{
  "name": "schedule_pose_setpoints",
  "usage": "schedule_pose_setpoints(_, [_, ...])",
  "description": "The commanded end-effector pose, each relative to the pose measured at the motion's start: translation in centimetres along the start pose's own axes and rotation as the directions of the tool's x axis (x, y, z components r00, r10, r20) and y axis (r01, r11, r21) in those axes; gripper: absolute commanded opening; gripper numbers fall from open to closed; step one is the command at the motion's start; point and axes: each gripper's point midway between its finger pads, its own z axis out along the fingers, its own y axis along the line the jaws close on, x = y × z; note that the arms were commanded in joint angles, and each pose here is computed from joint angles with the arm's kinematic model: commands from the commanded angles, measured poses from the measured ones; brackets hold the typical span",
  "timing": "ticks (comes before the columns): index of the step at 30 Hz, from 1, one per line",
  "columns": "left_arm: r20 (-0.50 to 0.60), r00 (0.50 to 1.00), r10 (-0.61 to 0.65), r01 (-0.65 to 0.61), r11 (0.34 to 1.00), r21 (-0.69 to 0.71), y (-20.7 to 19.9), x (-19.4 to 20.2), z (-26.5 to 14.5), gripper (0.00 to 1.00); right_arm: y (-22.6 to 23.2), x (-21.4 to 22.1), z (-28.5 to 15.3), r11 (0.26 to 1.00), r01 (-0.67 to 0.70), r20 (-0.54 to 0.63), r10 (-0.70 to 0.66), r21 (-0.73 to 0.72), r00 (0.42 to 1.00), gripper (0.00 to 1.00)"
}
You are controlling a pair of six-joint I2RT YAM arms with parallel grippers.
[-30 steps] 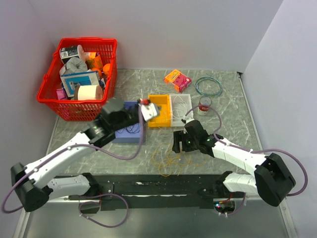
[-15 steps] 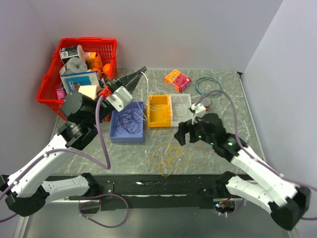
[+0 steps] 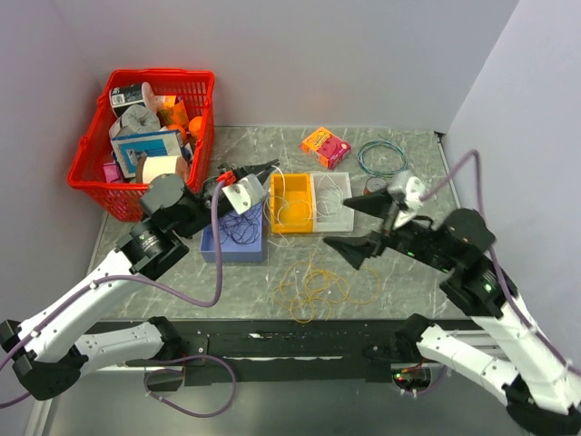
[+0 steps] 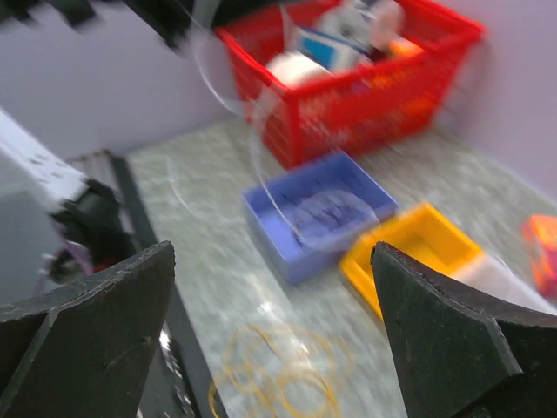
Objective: Untangle the cables
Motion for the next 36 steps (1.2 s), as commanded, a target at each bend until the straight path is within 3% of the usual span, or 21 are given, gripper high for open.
schedule_pose_setpoints(1, [0.017,0.999,-0.037,0.036,0.999,0.016,-0.4,-0.5,-0.3,0.01,2.6,-5.0,3.8,0.991,-0.019,0.118,0.035,-0.134,0.992,1.00])
schedule_pose_setpoints(7, [0.027,0.997,-0.066,0.065,0.997,0.031,-1.0,-0.5,-0.4,0.01,1.1,-5.9,9.0,0.995,-0.072,0.080,0.078,-0.074,0.994,1.00])
schedule_pose_setpoints(14, [0.059,0.992,-0.112,0.111,0.994,0.022,-0.8,-1.5,-0.8,0.01,-0.6,-3.1,14.7,0.991,-0.123,-0.026,0.121,-0.048,0.992,0.99])
schedule_pose_setpoints(18, [0.073,0.988,-0.135,0.135,0.991,0.007,-0.5,-2.0,-1.0,0.01,-0.6,-2.1,16.8,0.983,-0.167,-0.057,0.163,-0.075,0.985,0.91])
schedule_pose_setpoints(24, [0.084,0.983,-0.162,0.164,0.986,-0.015,-0.1,-2.3,-1.3,0.01,-2.3,0.9,17.2,0.958,-0.283,-0.083,0.278,-0.056,0.957,0.67])
schedule_pose_setpoints(27, [0.083,0.980,-0.182,0.184,0.983,-0.012,-0.3,-2.2,-1.3,0.01,-2.5,0.8,17.0,0.948,-0.309,-0.069,0.304,-0.082,0.950,0.46])
schedule_pose_setpoints(30, [0.078,0.978,-0.192,0.194,0.981,-0.016,-0.3,-1.8,-1.0,0.01,-1.8,1.1,16.9,0.944,-0.308,-0.086,0.300,-0.119,0.950,0.31])
schedule_pose_setpoints(31, [0.078,0.978,-0.195,0.197,0.980,-0.018,-0.3,-1.8,-0.9,0.01,-1.7,1.1,16.8,0.943,-0.309,-0.088,0.300,-0.122,0.950,0.16])
schedule_pose_setpoints(33, [0.064,0.978,-0.200,0.203,0.979,-0.030,-0.2,-1.4,-0.9,0.01,-2.1,1.2,16.4,0.948,-0.300,-0.082,0.293,-0.102,0.953,0.00])
schedule_pose_setpoints(36, [0.027,0.977,-0.209,0.210,0.976,-0.049,-0.4,0.0,-1.0,0.01,-2.9,1.5,15.5,0.954,-0.294,-0.091,0.288,-0.061,0.953,0.00])
